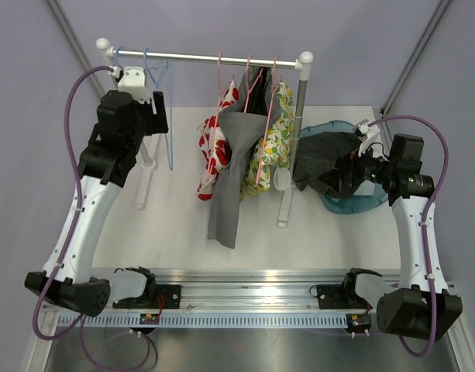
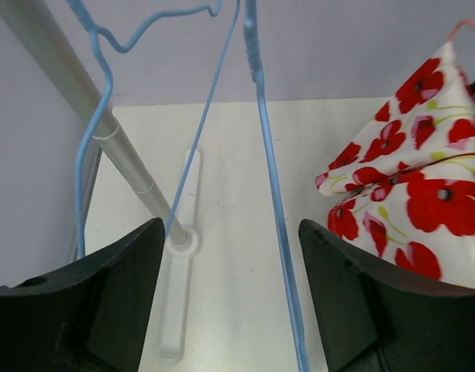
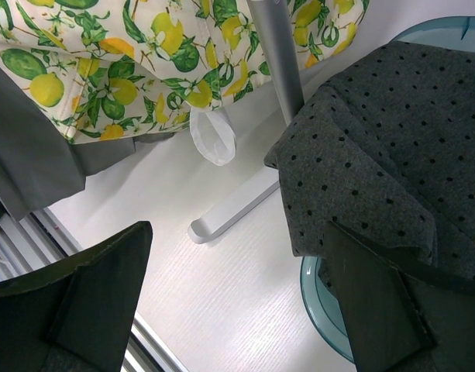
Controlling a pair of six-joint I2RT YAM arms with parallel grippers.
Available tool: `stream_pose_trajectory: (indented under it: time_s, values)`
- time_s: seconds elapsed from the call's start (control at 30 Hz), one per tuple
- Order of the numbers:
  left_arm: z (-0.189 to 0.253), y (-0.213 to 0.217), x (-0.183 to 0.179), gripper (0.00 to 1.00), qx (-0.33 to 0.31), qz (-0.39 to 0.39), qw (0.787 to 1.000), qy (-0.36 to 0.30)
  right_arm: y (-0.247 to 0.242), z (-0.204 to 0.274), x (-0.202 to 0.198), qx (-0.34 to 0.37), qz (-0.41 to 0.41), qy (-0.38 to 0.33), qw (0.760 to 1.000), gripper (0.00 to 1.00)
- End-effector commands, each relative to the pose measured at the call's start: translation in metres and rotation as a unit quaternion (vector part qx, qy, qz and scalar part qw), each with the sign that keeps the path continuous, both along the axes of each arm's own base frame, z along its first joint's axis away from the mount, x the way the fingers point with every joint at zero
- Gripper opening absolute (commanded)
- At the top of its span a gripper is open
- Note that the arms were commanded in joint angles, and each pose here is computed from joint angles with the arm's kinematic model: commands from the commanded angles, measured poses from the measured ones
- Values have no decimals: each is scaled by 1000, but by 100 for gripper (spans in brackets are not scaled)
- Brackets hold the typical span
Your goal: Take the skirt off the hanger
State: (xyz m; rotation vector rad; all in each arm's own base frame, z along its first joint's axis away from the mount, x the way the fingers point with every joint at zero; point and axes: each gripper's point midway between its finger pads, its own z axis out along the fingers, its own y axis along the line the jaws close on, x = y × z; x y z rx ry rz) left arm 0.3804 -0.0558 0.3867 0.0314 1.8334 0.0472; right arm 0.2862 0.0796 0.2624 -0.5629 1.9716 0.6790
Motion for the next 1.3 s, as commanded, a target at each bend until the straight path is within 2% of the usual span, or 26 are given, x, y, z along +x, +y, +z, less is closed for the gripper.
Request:
stream_pose_trajectory:
  time_s: [0.0, 0.13, 0.23, 0.33, 0.37, 0.47, 0.67, 0.73, 0.77, 0.87, 1.03, 1.07, 1.13, 1.17, 1.23, 1.27]
  values:
    - [52, -7, -32, 75, -43, -40, 996, -67, 5, 7, -3, 2, 22, -23, 999, 99]
    - [60, -19, -56, 79, -63, -86, 991, -77, 5, 6, -3, -4, 26, -27, 999, 99]
    - [56, -47, -75, 80, -95, -168, 978, -74, 6, 6, -5, -9, 35, -35, 999, 99]
    - [51, -85, -90, 86, -145, -268, 950, -66, 9, 6, -8, -7, 49, -45, 998, 100]
    - [42, -101, -92, 88, -159, -312, 935, -62, 10, 6, -9, -4, 53, -48, 997, 100]
    - [30, -122, -90, 98, -179, -350, 918, -48, 13, 5, -10, 0, 63, -53, 997, 99]
    - [19, -145, -64, 96, -162, -362, 917, -47, 15, 1, -11, 4, 72, -47, 996, 100]
    - [21, -151, -58, 93, -154, -362, 918, -53, 14, -2, -9, 3, 70, -44, 997, 100]
    - [20, -152, -49, 88, -147, -353, 922, -55, 13, -2, -9, 3, 69, -44, 997, 99]
    - [17, -155, -39, 84, -128, -337, 931, -58, 13, -4, -8, 2, 67, -42, 997, 99]
    - [5, -157, -16, 67, -70, -288, 953, -58, 12, -6, -5, 4, 65, -35, 997, 100]
    - [4, -156, -12, 59, -54, -279, 957, -62, 12, -8, -5, 4, 65, -33, 997, 99]
    - [2, -157, -5, 52, -34, -265, 961, -67, 11, -8, -5, 3, 64, -33, 997, 100]
    - [1, -157, -2, 42, -19, -263, 962, -71, 12, -8, -5, 3, 64, -32, 997, 99]
    - [1, -156, 3, 31, 2, -242, 967, -75, 11, -9, -4, 3, 63, -31, 998, 99]
    - [4, -155, 3, 20, 13, -239, 968, -81, 11, -9, -4, 2, 62, -31, 998, 99]
